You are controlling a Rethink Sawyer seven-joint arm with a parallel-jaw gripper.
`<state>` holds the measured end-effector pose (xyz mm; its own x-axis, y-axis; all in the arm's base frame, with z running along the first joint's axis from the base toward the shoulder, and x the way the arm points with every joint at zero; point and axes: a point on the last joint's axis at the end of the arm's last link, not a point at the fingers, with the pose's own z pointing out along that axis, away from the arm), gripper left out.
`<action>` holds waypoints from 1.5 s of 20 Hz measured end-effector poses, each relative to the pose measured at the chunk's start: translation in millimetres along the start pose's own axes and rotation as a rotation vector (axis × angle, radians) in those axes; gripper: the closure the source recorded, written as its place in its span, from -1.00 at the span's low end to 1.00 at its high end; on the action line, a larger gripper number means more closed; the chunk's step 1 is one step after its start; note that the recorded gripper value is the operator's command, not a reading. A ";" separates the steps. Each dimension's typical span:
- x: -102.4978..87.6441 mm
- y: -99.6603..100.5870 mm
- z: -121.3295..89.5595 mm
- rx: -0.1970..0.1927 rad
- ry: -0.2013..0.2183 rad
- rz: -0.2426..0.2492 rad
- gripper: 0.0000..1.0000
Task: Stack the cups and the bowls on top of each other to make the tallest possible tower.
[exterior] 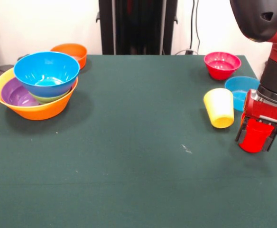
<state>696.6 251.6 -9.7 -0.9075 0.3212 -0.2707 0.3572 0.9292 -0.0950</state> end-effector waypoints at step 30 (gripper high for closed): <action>-37.0 -26.2 -100.7 -0.043 0.002 0.079 -1.00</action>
<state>698.5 233.8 99.3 -0.8772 0.3944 -0.2737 0.4181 0.9078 -0.0320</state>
